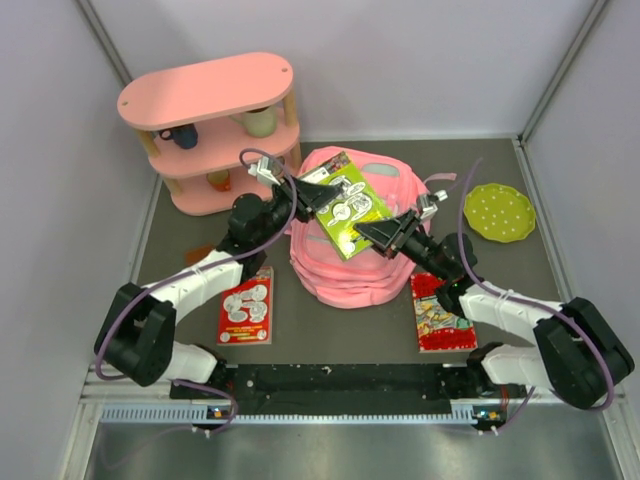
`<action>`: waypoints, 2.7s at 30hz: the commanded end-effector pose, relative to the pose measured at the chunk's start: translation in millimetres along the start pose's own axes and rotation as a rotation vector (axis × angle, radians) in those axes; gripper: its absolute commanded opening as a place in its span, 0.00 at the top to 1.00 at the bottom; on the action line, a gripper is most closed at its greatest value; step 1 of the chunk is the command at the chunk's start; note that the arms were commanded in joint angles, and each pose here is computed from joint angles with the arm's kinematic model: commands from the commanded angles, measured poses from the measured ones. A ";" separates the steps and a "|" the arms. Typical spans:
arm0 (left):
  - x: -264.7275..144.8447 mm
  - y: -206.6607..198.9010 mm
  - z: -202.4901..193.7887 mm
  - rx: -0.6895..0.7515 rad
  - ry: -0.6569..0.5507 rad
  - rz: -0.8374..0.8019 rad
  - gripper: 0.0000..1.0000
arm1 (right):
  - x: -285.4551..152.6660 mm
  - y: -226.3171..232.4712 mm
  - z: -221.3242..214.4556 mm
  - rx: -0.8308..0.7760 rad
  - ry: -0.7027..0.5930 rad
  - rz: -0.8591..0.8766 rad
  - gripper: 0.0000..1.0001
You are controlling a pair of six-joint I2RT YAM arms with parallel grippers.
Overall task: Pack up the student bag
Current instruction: Pick up the book from the center of the board, then place the book in the student bag.
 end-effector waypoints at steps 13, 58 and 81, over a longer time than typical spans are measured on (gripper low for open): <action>-53.4 43.8 -10.6 0.603 0.284 0.370 0.02 | -82.7 -1.9 49.2 -0.354 -0.390 -0.531 1.00; -68.3 127.4 -107.7 1.099 1.162 0.487 0.26 | -123.0 -0.6 45.8 -0.362 -0.395 -0.668 1.00; -32.1 79.0 -93.4 1.034 0.982 0.428 1.00 | -148.6 7.5 48.0 -0.392 -0.430 -0.714 1.00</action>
Point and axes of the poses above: each gripper's point midway between its finger pads, its own x axis out along the fingers, its own y axis along the line the jaws close on, z = x × y, the point moved 4 cm from there along -x, back along the fingers, and after that the axes turned 2 degrees about x, right-handed, at the moved point
